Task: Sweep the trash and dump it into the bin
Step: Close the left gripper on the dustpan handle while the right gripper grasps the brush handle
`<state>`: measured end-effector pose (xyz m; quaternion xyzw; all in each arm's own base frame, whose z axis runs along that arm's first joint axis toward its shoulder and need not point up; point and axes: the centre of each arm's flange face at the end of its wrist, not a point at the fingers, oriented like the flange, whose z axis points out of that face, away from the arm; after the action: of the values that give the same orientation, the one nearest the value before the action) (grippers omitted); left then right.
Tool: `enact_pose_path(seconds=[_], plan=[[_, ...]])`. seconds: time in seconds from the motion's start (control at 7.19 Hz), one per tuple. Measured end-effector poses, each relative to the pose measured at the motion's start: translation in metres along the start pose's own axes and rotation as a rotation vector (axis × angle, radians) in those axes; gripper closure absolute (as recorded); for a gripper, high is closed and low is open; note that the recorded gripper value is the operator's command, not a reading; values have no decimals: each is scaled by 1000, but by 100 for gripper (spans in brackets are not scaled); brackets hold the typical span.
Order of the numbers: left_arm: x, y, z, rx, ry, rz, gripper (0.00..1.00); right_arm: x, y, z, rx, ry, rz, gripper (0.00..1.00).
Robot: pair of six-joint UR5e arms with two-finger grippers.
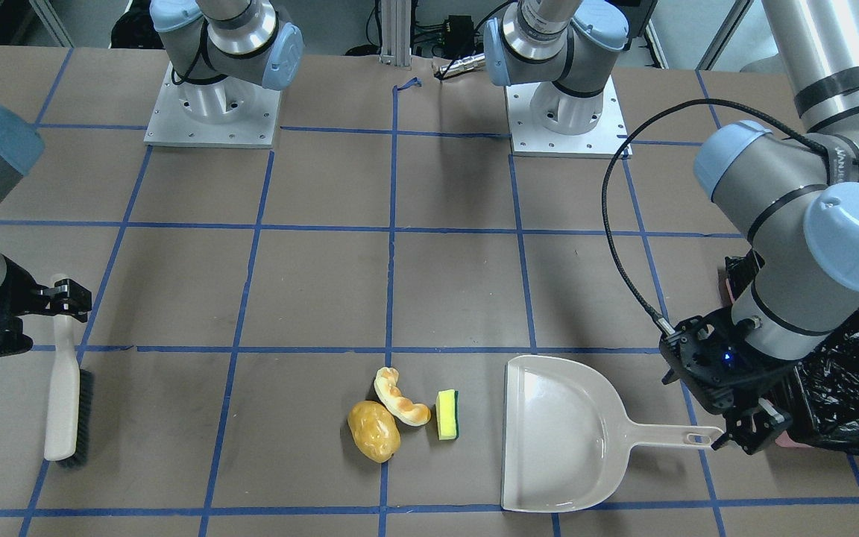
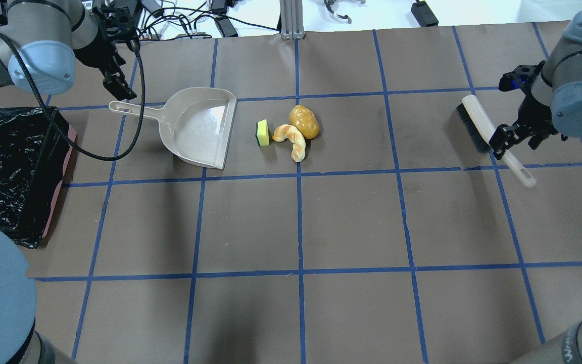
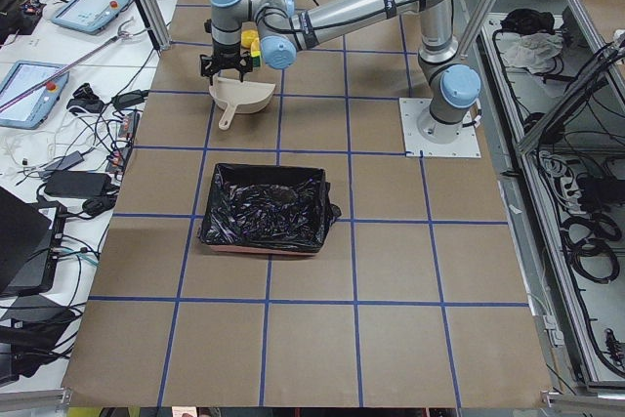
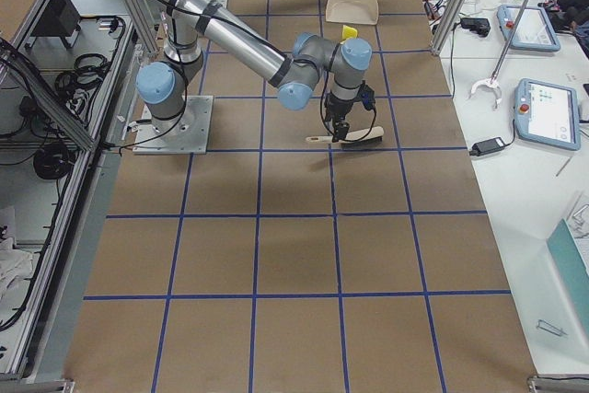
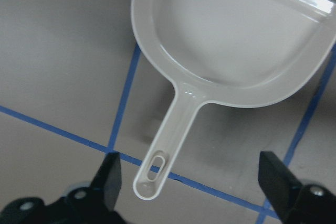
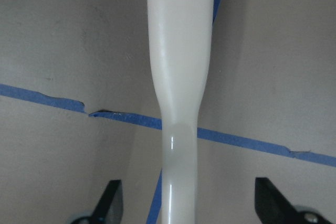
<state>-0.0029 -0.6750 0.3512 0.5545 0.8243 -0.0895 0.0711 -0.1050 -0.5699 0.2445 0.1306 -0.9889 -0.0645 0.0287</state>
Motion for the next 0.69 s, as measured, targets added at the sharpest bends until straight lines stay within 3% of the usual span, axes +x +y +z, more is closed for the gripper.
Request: enact_pose_path(seconds=[0.28, 0.69], plan=[[5, 13, 11, -96, 62, 15, 0, -3, 6, 17, -33, -22, -26, 11], [-3, 36, 37, -125, 128, 85, 8, -6, 19, 23, -102, -6, -42, 18]])
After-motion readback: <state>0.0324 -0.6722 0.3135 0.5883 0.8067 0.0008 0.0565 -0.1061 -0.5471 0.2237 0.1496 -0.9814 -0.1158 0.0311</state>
